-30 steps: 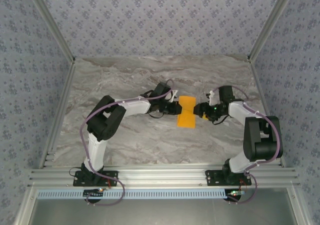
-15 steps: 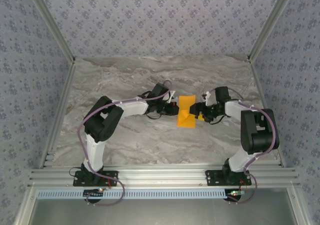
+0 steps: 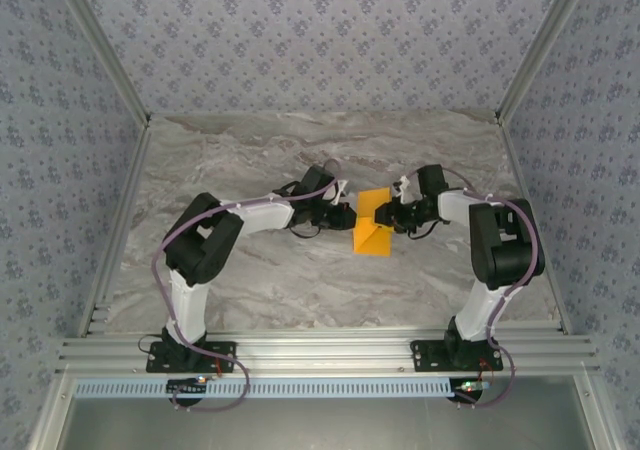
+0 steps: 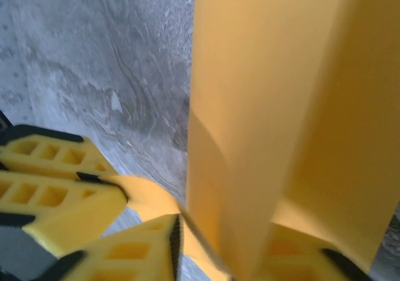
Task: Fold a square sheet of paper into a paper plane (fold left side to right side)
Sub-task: Turn over the paper at the center of the table.
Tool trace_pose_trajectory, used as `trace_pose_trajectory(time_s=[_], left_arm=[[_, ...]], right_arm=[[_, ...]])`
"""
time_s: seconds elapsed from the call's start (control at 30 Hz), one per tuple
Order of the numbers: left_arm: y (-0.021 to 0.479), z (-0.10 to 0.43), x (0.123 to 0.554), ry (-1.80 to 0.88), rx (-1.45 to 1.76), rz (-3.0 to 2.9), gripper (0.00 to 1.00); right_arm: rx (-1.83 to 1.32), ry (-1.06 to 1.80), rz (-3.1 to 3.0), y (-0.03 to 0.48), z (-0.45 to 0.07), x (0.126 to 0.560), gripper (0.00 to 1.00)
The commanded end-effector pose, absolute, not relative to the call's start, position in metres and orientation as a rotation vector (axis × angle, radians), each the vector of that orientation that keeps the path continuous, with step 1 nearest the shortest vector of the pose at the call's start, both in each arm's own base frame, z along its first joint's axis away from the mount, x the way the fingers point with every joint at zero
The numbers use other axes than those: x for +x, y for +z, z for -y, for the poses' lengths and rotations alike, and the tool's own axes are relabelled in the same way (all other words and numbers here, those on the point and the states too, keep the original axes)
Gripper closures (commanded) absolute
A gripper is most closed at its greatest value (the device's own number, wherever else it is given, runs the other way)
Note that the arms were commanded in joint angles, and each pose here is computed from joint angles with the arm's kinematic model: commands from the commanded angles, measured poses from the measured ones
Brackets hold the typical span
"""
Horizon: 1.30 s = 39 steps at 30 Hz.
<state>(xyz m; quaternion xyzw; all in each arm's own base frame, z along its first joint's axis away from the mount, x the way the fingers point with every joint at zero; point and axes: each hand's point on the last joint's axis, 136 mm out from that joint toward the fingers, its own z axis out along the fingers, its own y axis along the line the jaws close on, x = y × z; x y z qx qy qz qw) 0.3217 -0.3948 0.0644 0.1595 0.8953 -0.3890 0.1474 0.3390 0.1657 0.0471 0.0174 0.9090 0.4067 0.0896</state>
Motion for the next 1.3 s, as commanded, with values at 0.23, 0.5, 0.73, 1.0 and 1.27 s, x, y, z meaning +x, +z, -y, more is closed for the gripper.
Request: trace_pose_trajectory(time_s=[0.23, 0.5, 0.73, 1.0, 1.27], left_arm=[[0.168, 0.347, 0.317, -1.266, 0.294, -2.293, 0.46], [0.248, 0.325, 0.284, -1.481, 0.222, -2.017, 0.1], [0.301, 0.326, 0.256, -1.603, 0.286, -1.84, 0.03], [0.316, 0.343, 0.245, -1.657, 0.334, -1.798, 0.09], [0.338, 0.341, 0.234, -1.727, 0.35, -1.69, 0.38]], right_arm=[[-0.173, 1.356, -2.349, 0.152, -0.18, 0.346, 0.94], [-0.302, 1.479, -2.13, 0.247, -0.195, 0.321, 0.94], [-0.405, 1.583, -2.007, 0.301, -0.218, 0.296, 0.94], [-0.489, 1.634, -1.907, 0.344, -0.239, 0.27, 0.93], [-0.482, 1.638, -1.929, 0.338, -0.243, 0.264, 0.91]])
